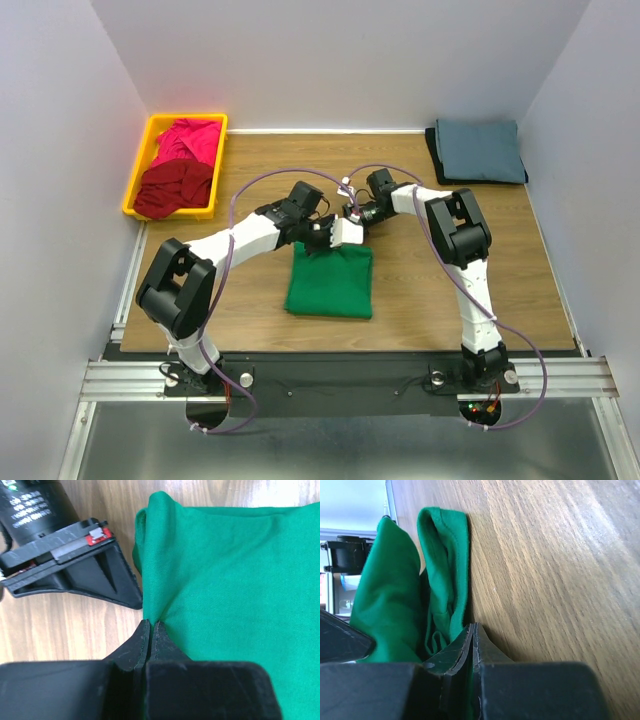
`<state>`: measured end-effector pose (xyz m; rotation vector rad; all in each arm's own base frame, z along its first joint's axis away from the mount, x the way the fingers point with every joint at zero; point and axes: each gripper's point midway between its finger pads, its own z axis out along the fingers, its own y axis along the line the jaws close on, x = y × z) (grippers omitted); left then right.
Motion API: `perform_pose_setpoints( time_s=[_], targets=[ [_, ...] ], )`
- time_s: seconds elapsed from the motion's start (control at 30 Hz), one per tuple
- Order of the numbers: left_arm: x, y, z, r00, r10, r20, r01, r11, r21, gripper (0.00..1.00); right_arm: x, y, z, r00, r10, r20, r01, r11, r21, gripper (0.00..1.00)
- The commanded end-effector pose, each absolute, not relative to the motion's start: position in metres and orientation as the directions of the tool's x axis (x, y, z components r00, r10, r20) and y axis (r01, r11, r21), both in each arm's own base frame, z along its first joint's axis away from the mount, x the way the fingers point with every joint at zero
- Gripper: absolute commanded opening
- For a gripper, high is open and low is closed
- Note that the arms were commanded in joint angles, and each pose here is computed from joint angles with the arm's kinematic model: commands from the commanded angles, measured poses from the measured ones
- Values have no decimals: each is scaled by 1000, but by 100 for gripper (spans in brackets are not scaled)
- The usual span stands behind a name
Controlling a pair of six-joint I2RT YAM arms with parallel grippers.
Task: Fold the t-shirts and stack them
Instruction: Fold the tshirt
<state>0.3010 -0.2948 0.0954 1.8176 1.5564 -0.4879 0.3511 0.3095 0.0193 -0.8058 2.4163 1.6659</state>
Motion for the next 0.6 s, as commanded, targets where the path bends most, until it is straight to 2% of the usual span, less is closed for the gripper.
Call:
perform_pose_setpoints(
  time_s=[0.0,0.57],
  targets=[
    [324,-307,126,302,672,-676,926,-40,374,0,323,306,-19,-870,-412,-270,-411,305,859,7],
    [363,-312,83,303,693,-654,919,-29,394,0,327,307,-21,-867,-415,-275,-416,301,858,7]
  ],
)
